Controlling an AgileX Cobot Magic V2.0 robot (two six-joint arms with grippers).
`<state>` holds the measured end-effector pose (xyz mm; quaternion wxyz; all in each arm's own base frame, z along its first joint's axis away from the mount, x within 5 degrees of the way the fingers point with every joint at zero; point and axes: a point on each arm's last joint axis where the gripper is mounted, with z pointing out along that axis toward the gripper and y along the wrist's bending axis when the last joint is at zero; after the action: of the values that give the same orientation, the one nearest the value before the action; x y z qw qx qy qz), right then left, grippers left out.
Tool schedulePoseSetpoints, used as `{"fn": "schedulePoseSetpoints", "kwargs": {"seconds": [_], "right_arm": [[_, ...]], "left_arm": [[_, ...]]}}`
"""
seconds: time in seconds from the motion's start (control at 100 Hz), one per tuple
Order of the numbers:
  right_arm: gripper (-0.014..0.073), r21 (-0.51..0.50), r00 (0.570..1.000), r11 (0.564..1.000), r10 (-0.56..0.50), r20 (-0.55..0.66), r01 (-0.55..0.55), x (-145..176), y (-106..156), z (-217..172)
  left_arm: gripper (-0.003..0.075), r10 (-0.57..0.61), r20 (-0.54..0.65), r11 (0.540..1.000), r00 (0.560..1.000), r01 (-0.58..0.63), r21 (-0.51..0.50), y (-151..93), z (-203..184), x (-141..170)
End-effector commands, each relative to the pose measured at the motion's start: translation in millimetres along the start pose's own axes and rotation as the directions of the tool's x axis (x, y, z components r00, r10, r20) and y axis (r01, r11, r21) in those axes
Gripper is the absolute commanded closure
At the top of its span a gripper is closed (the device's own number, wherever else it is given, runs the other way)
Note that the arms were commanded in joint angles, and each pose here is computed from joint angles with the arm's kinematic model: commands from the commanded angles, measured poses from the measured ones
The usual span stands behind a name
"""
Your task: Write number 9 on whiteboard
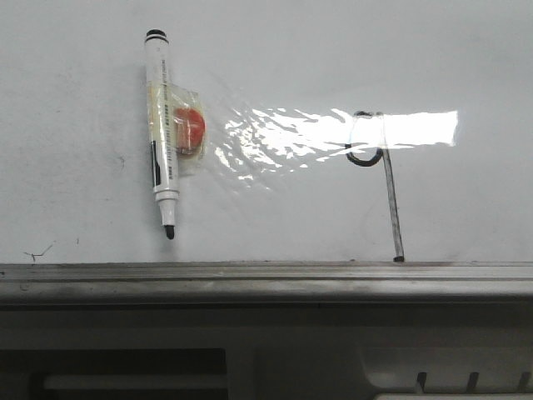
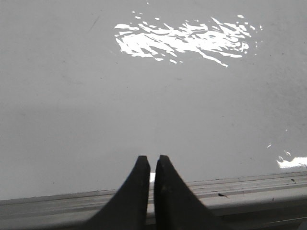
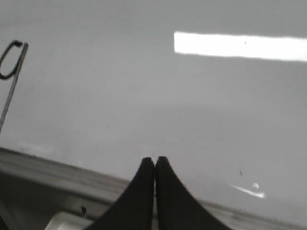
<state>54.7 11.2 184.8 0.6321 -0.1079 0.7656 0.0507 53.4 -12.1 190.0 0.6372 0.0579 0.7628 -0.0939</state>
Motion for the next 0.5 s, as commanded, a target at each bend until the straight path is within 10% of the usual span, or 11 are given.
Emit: {"fn": "schedulePoseSetpoints", "kwargs": {"seconds": [0.0, 0.49], "right_arm": [[0.064, 0.015, 1.0, 1.0, -0.011, -0.028, 0.011, 10.7, -0.7, -0.5], [0.064, 0.015, 1.0, 1.0, -0.011, -0.013, 0.011, 9.1, -0.6, -0.3]], "left_arm": [[0.0738, -0.008, 0.051, 1.0, 0.999, 0.007, 0.003, 0.3, 1.6, 2.9], [0.0739, -0.008, 0.055, 1.0, 0.998, 0.007, 0.003, 0.3, 1.4, 2.6]]}}
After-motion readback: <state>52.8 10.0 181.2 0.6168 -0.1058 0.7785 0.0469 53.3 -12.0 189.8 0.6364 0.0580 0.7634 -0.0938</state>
